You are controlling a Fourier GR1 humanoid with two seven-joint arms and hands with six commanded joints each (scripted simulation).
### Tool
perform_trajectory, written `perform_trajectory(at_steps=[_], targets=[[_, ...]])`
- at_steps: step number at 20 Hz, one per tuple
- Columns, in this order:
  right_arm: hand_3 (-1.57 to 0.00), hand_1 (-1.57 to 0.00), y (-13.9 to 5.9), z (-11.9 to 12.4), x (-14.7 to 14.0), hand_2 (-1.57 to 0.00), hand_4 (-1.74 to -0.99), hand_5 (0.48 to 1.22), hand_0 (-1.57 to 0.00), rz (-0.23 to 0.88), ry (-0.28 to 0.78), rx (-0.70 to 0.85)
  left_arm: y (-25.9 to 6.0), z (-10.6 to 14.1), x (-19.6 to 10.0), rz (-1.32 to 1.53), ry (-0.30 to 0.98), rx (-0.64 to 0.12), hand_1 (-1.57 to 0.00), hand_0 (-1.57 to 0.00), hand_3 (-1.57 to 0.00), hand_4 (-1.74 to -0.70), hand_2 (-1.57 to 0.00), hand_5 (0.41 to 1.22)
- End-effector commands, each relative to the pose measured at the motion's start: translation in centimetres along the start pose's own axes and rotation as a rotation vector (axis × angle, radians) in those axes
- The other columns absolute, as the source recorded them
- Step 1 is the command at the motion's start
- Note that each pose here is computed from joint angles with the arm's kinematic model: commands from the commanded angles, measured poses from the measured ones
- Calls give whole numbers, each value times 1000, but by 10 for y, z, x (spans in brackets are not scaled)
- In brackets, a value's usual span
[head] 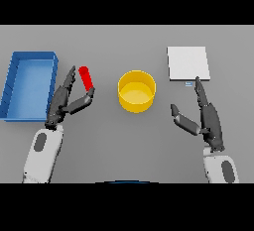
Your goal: Pick up the red beaker and tilt it to pour out 1 green nut into yellow bowl. Pick up the yellow bowl and place it on the metallic measuring scale.
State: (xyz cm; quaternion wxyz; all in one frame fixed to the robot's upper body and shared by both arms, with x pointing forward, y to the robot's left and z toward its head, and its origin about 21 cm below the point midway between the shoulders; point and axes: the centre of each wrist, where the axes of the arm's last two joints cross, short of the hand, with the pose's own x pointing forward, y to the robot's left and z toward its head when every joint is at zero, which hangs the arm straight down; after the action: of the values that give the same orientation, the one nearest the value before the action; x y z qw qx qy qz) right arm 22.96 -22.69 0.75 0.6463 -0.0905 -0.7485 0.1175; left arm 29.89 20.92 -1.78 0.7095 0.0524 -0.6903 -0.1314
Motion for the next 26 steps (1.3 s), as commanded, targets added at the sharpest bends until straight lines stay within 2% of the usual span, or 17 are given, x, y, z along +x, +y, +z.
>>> perform_trajectory(at_steps=[1,3,13,15,20,21,22,23,24,26], targets=[[1,1,1,0,0,1,-1274,635,1,-5,3,-2,0,-6,-3,-2,1,3,1,1,1,-1267,1,673],[1,1,2,-3,1,1,-1267,635,1,-7,9,-3,-2,-19,0,3,9,-8,1,1,1,-1276,1,680],[1,1,0,-2,0,1,-1268,641,1,-16,6,-13,-8,-54,5,-13,21,-21,1,1,1,-1289,1,683],[1,1,-4,1,-1,1,-1268,639,1,-15,15,-15,-11,-58,7,-3,13,-28,1,1,1,-1297,1,686],[1,1,2,-4,1,1,-1261,641,1,-8,15,-11,-17,-67,1,46,-6,-27,1,1,1,-1348,0,704],[1,1,0,-2,1,1,-1259,642,1,1,7,-11,-20,-66,0,67,-17,-20,-26,1,-31,-1378,-67,724],[1,1,-1,-1,1,1,-1260,642,1,-6,14,-15,-22,-67,-1,82,-13,-6,-146,-119,-124,-1410,-182,750],[1,1,-1,-1,2,1,-1258,644,1,1,14,-19,-22,-71,2,98,-2,4,-328,-285,-292,-1449,-364,783],[1,1,-3,1,-1,1,-1257,645,1,4,23,-19,-22,-73,2,98,10,17,-481,-441,-547,-1448,-523,871],[1,1,-2,0,-1,1,-1256,646,1,0,27,-22,-25,-74,3,70,8,23,-874,-844,-838,-1541,-900,997]])
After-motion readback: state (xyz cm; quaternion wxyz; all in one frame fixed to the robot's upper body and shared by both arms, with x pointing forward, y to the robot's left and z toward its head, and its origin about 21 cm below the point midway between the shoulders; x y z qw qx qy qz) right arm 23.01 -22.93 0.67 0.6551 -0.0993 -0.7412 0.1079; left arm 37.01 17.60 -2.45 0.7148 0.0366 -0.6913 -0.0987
